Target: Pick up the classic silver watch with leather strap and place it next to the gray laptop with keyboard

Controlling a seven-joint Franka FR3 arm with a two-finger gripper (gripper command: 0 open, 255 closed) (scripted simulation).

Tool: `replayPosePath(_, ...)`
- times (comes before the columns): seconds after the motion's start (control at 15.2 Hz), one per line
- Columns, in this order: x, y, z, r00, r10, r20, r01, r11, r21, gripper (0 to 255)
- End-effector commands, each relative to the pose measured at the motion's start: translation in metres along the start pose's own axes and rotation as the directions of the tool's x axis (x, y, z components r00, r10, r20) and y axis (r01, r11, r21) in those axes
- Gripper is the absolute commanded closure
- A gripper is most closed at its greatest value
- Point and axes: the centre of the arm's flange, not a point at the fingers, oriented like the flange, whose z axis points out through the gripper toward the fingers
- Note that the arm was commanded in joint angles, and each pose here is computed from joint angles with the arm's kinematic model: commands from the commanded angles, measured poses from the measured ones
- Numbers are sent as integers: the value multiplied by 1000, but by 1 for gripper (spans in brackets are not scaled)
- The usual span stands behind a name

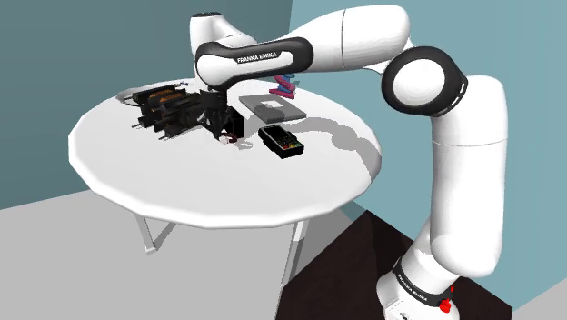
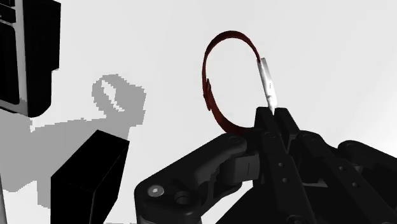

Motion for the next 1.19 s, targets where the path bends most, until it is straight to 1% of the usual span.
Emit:
replayPosePath(0.0,0,26,2,1000,-1,0,1,1000,0,255)
replayPosePath(1.12,-5,249,23,1000,-1,0,1,1000,0,255)
